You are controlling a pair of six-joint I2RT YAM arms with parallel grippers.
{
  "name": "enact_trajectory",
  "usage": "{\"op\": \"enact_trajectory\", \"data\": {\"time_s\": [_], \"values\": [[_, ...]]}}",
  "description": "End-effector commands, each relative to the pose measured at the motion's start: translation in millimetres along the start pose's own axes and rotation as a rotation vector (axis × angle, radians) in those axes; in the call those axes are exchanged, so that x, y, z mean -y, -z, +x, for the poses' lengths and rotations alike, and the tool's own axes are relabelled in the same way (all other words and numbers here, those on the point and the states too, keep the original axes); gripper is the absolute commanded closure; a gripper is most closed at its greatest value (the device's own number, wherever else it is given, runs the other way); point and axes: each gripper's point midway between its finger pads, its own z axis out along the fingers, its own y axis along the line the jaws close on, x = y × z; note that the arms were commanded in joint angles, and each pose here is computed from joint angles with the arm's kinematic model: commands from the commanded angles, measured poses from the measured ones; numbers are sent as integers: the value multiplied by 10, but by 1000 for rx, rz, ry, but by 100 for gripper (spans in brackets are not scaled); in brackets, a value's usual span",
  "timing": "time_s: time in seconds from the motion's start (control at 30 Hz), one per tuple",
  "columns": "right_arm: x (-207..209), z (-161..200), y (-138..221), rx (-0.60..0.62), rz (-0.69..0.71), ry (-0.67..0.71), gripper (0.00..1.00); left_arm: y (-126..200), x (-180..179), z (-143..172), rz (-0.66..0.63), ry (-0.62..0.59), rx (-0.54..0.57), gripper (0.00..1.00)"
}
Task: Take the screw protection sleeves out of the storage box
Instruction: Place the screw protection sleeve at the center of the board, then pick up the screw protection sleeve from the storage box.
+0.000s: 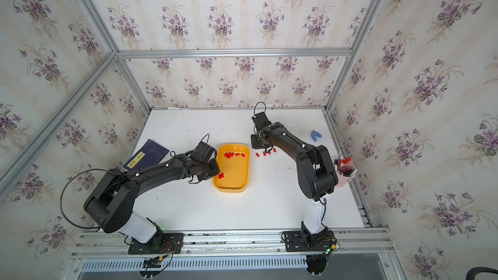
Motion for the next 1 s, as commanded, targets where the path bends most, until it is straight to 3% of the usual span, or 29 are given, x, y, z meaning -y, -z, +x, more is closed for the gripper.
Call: {"op": "enact_trajectory", "data": {"time_s": [0.0, 0.1, 0.27, 0.97], "values": [[-298, 19, 172, 10, -95, 63, 72, 12, 4, -16, -1, -13, 5, 66], [-718, 177, 254, -15, -161, 160, 72, 15, 13, -19, 2, -16, 6, 66], [-952, 367, 175, -77, -165, 210, 72, 7, 0, -10, 0, -16, 5, 66], [-826, 372, -285, -140, 10, 290, 73, 10, -4, -8, -1, -22, 4, 66]]}}
